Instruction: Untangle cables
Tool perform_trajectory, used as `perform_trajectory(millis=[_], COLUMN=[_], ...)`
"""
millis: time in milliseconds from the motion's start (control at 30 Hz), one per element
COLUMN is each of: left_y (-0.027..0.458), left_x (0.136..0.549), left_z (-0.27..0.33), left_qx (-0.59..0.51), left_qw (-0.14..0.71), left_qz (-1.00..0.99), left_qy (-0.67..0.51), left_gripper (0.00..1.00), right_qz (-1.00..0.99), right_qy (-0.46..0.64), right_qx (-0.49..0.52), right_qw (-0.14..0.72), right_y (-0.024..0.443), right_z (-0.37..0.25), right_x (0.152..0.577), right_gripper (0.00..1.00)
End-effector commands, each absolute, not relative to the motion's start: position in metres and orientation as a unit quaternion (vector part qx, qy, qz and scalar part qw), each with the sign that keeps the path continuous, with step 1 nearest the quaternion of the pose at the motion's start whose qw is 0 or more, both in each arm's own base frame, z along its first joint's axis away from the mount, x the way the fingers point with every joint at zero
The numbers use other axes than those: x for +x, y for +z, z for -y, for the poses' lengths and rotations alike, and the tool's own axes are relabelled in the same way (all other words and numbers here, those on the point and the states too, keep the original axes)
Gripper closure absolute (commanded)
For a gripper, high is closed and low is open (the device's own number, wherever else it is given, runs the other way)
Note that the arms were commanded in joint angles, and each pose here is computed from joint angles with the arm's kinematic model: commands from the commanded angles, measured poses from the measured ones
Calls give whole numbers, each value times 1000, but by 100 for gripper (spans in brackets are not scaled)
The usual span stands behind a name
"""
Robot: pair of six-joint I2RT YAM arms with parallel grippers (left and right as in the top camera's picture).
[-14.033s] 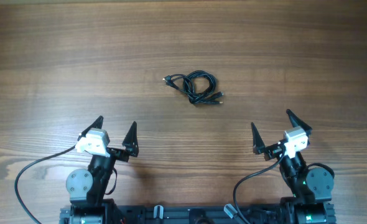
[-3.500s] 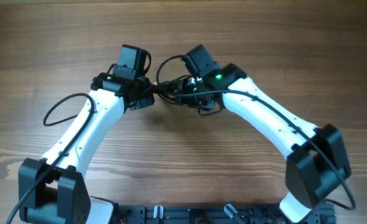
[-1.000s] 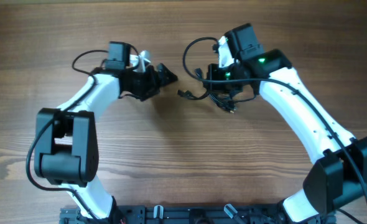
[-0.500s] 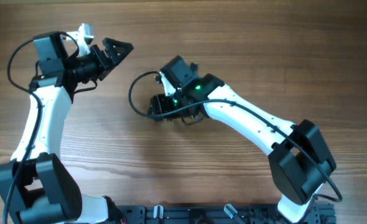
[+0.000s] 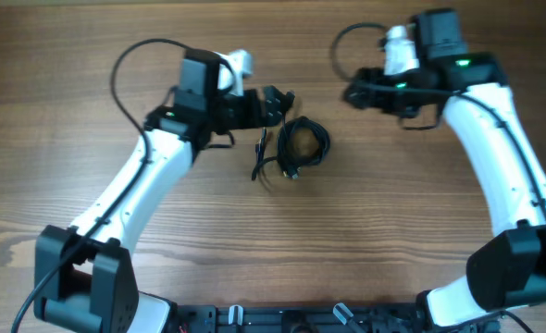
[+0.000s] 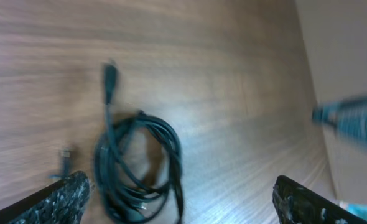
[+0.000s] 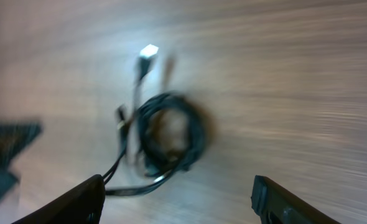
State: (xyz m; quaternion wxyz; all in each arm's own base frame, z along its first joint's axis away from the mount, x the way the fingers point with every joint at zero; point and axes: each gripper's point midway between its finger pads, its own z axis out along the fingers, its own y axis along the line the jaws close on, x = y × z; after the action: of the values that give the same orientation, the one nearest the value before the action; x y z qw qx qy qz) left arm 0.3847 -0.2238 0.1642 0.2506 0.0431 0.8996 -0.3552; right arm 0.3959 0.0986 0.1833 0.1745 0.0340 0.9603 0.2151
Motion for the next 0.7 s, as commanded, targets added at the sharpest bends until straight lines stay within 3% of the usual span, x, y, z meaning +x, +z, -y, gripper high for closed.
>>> perform_trajectory(millis=[0, 100, 267, 333, 500, 533, 567, 667], left_y=[145, 107, 55, 49, 33, 27, 16, -9], left_x=[366, 350, 337, 339, 332, 330, 326, 317], left_z=[264, 291, 303, 300, 283, 282, 278, 272], left_qx=[64, 49, -7, -23, -32, -36, -59, -112], left_qw=[235, 201, 169, 169, 155, 146, 128, 92], left_qz=[-914, -934, -957, -960, -971, -973, -976, -979], left_qy=[-325, -292, -235, -224, -178, -172, -163, -144], left_gripper=[16, 22, 34, 51, 74, 81, 94, 96], right_qz=[-958, -952, -953, -954, -954, -954, -954, -954], right_qy=[179, 175, 178, 179, 184, 186, 187, 191], right_qx=[109, 152, 150, 145, 119, 113, 105, 87], right_qw=[197, 198, 193, 192, 205, 207, 210, 212], right_y=[183, 181, 178, 178, 181, 181, 182, 184], right_z=[-35, 2, 2, -3, -21, -25, -32, -46], right_x=[410, 408, 406, 406, 414, 415, 416, 417], right_gripper=[21, 19, 19, 19, 19, 19, 19, 19])
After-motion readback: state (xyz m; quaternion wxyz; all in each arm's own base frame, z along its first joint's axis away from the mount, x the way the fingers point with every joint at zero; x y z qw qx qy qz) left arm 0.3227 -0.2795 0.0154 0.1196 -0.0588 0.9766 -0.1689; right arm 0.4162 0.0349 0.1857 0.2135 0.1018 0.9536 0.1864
